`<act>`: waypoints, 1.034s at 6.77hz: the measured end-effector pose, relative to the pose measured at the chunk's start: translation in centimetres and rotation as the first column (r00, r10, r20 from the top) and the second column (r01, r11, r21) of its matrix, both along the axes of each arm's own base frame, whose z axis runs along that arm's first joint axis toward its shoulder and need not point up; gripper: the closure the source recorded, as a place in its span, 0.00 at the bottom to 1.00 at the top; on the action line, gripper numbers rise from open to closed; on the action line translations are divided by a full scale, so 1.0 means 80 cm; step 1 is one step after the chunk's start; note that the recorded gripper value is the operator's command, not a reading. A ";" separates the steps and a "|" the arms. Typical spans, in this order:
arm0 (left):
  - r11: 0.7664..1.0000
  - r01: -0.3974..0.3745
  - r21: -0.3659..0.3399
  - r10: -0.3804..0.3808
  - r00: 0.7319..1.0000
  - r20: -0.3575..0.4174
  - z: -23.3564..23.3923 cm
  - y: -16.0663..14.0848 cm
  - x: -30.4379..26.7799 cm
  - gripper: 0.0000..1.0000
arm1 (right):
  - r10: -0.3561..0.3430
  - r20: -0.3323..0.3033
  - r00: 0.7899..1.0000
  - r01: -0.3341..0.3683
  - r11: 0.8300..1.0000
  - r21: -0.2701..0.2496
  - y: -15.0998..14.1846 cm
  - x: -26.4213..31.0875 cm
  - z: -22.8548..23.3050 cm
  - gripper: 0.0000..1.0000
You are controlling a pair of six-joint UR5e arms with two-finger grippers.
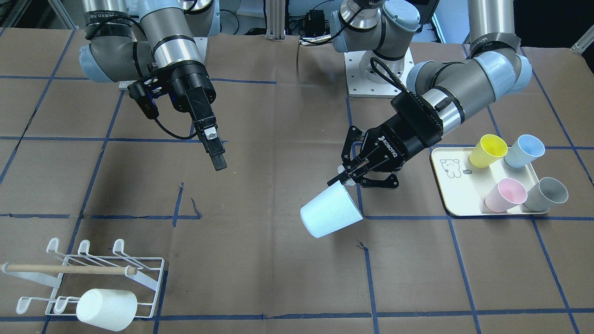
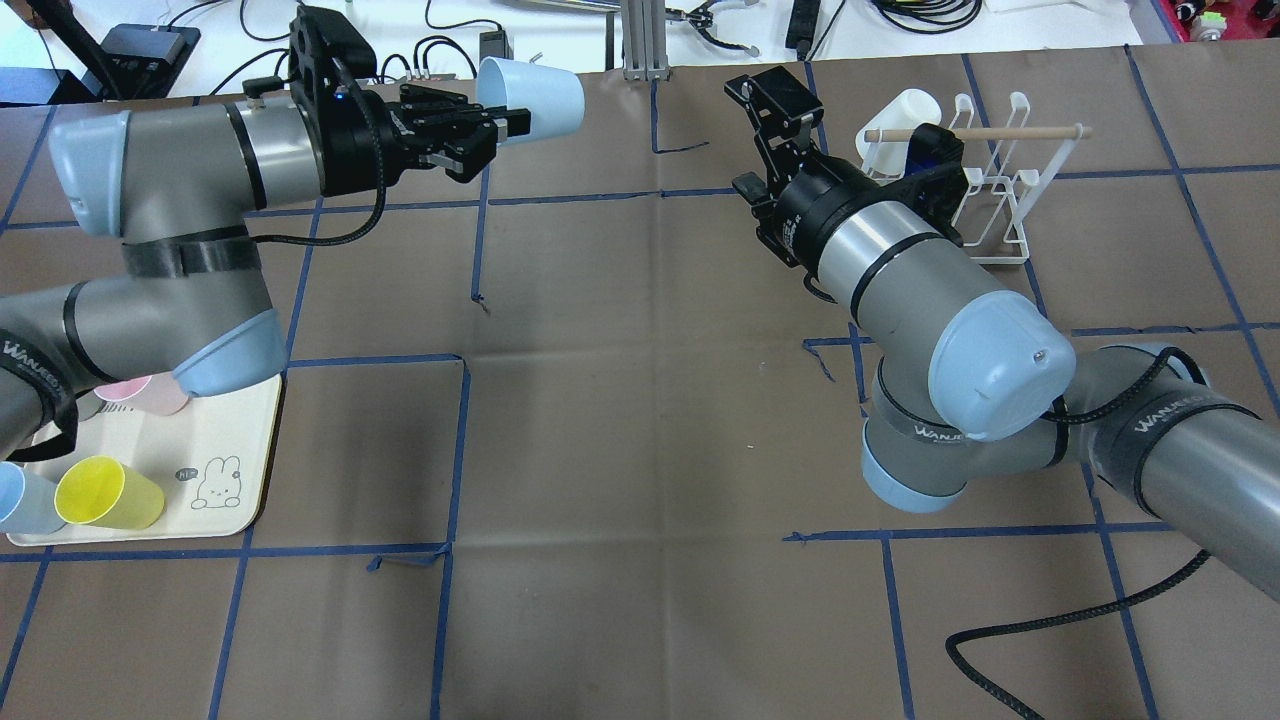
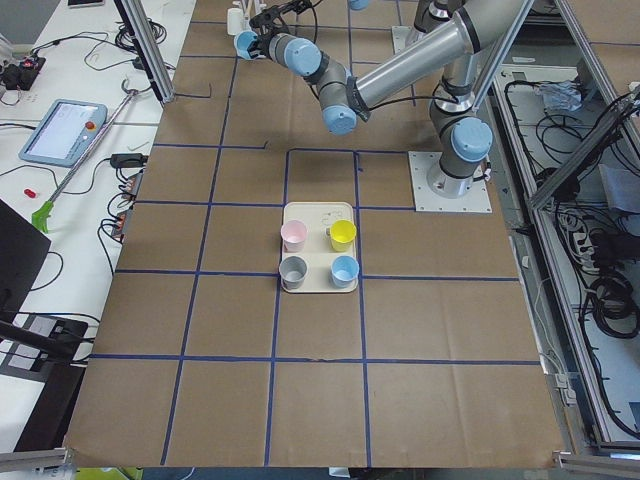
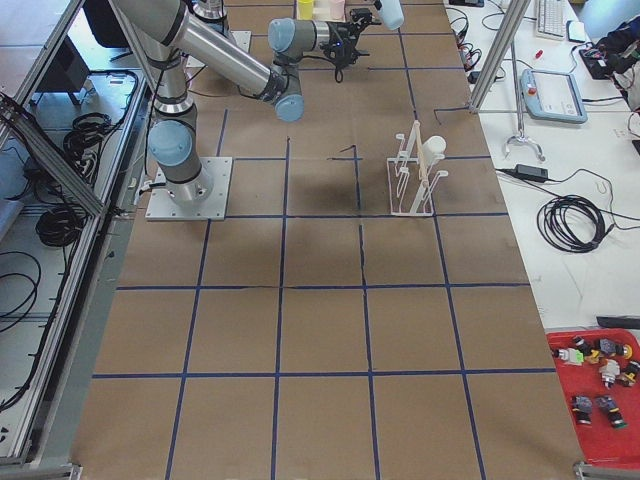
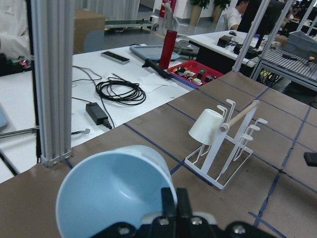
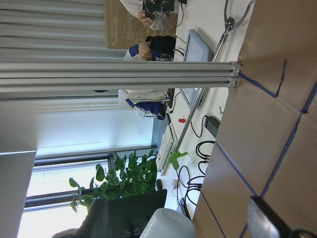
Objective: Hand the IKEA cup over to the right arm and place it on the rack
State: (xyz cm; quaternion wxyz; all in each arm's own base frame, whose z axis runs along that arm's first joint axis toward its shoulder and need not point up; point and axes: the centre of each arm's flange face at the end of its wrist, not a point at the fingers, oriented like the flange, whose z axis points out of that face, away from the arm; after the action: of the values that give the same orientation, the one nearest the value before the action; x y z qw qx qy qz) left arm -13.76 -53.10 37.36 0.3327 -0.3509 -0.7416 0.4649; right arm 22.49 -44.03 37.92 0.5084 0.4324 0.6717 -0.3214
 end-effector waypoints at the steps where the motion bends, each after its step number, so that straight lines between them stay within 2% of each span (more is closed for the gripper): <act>1: 0.999 0.015 -0.038 -0.016 1.000 -0.016 -0.016 0.024 -0.014 0.96 | 0.004 0.000 1.000 -0.004 1.000 0.002 0.001 0.001 0.000 0.00; 3: 0.995 0.027 -0.095 -0.031 0.999 -0.044 -0.046 0.079 -0.046 0.94 | 0.012 0.003 1.000 -0.012 1.000 0.007 0.004 0.007 -0.002 0.00; 4: 0.994 0.011 -0.107 -0.019 0.997 -0.070 -0.053 0.093 -0.052 0.93 | 0.019 0.006 1.000 -0.019 0.999 0.029 0.005 0.012 -0.005 0.00; 7: 0.994 -0.027 -0.106 0.013 0.991 -0.133 -0.046 0.094 -0.055 0.91 | 0.013 0.031 0.999 -0.017 0.990 0.137 0.003 0.022 -0.016 0.00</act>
State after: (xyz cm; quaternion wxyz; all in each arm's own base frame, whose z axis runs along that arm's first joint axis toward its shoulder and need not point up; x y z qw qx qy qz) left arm -18.19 -45.60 33.67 0.3571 -0.3293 -0.6952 0.5299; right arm 24.21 -43.83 36.61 0.4900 0.4661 0.6878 -0.2638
